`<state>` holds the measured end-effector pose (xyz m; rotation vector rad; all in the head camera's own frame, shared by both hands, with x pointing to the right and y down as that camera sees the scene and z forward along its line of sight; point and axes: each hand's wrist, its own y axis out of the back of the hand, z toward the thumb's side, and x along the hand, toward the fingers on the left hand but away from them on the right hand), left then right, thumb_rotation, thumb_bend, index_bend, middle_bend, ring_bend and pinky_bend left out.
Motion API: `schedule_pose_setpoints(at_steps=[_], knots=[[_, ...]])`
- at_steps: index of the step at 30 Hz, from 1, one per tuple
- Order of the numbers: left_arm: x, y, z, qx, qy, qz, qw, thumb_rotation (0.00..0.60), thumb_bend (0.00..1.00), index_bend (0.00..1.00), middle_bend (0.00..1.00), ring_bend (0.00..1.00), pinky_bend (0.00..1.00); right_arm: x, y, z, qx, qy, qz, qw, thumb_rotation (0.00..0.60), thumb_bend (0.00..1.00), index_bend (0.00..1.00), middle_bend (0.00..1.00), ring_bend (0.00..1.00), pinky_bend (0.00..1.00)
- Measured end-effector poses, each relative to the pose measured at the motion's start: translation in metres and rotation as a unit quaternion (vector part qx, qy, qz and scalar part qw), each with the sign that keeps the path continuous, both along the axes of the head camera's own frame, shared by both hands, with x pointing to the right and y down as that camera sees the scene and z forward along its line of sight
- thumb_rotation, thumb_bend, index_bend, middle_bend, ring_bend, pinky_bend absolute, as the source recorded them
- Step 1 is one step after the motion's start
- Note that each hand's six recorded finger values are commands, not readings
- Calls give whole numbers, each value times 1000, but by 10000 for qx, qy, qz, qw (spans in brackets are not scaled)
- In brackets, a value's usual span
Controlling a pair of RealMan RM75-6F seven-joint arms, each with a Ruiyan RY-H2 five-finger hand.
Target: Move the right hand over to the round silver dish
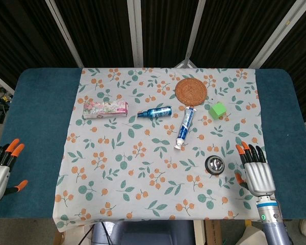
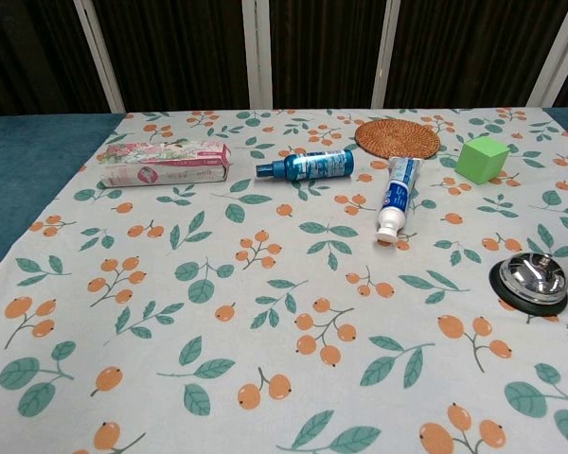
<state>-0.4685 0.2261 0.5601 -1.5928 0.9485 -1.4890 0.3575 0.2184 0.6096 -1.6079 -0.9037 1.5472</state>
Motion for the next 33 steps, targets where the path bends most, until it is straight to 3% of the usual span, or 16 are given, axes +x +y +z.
schedule_pose_setpoints(at_steps=[6, 14, 22, 33], knots=[[0, -1, -1, 21, -4, -15, 10000, 600, 34, 0, 0, 0, 0, -5, 2, 2, -59, -87, -68, 9999, 600, 390, 0, 0, 0, 0], [-1, -1, 0, 29, -17, -16, 10000, 600, 33, 0, 0, 0, 0, -29, 7, 12, -286, -288, -473, 9981, 600, 394, 0, 0, 0, 0], [-3, -2, 1, 0, 5, -64, 10000, 600, 34, 0, 0, 0, 0, -50, 13, 26, -570, -417, -831, 9940, 600, 642, 0, 0, 0, 0], [-7, 1, -2, 16, -46, -128, 9999, 600, 34, 0, 0, 0, 0, -51, 17, 43, -845, -219, -932, 9918, 600, 656, 0, 0, 0, 0]])
